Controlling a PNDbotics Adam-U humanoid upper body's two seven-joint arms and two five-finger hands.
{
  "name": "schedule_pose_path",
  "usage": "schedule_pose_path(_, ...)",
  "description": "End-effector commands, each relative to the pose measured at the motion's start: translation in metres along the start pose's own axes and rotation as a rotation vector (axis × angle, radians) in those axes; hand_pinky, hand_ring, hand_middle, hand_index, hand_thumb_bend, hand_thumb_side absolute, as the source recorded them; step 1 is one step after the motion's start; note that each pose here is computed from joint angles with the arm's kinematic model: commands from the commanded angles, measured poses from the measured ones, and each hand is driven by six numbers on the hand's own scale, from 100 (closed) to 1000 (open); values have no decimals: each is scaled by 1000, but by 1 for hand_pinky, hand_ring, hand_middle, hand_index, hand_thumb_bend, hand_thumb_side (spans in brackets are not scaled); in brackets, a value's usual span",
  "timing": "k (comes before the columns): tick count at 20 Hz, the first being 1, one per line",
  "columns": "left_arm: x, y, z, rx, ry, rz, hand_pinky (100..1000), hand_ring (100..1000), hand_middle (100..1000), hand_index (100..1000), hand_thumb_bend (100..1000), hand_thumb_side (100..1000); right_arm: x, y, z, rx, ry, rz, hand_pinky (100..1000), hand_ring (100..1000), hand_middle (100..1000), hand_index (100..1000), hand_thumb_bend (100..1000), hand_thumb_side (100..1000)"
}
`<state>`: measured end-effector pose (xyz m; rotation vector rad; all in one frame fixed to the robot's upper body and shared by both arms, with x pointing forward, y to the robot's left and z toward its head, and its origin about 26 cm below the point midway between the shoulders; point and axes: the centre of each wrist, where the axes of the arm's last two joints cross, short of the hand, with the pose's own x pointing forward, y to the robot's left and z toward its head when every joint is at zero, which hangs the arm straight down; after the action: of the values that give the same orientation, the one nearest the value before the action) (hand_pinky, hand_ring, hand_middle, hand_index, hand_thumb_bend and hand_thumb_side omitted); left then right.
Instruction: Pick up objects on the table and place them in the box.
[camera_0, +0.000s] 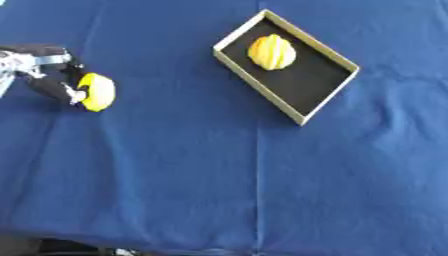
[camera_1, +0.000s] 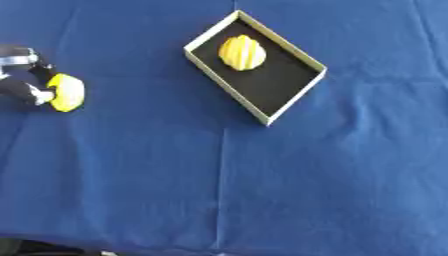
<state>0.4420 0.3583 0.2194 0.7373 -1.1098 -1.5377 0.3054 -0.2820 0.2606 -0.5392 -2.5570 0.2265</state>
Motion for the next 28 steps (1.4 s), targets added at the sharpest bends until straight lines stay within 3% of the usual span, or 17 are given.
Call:
schedule_pose_path(1, 1, 16, 8, 70, -6, 1, 852, 623, 548, 641, 100, 177, 6, -4, -4, -8, -24, 9, 840, 832, 738, 810, 100, 838)
schedule_pose_path(8, 11, 34, 19, 224, -14, 23, 833, 577, 502, 595, 100, 164, 5, -4, -2, -5, -14, 14, 840, 832, 737, 810, 100, 838)
schedule_pose_path(15, 40, 65, 34, 391, -77, 3, 818, 551, 475, 559, 100, 158, 4, -5, -2, -3, -12, 20, 840, 831, 736, 810, 100, 838)
schedule_pose_path(18, 61, 80, 35, 424, -126, -27, 814, 553, 477, 561, 100, 150, 5, -6, -3, -5, -15, 22, 839, 830, 736, 809, 100, 837)
schedule_pose_path(22, 107, 101, 24, 452, -234, -71, 818, 550, 476, 559, 100, 156, 6, -5, -5, -2, -23, 13, 839, 830, 735, 809, 100, 836)
schedule_pose_path(28, 170, 107, -8, 458, -364, -85, 825, 553, 487, 572, 100, 165, 8, -2, -8, 3, -30, -5, 839, 829, 735, 809, 100, 836)
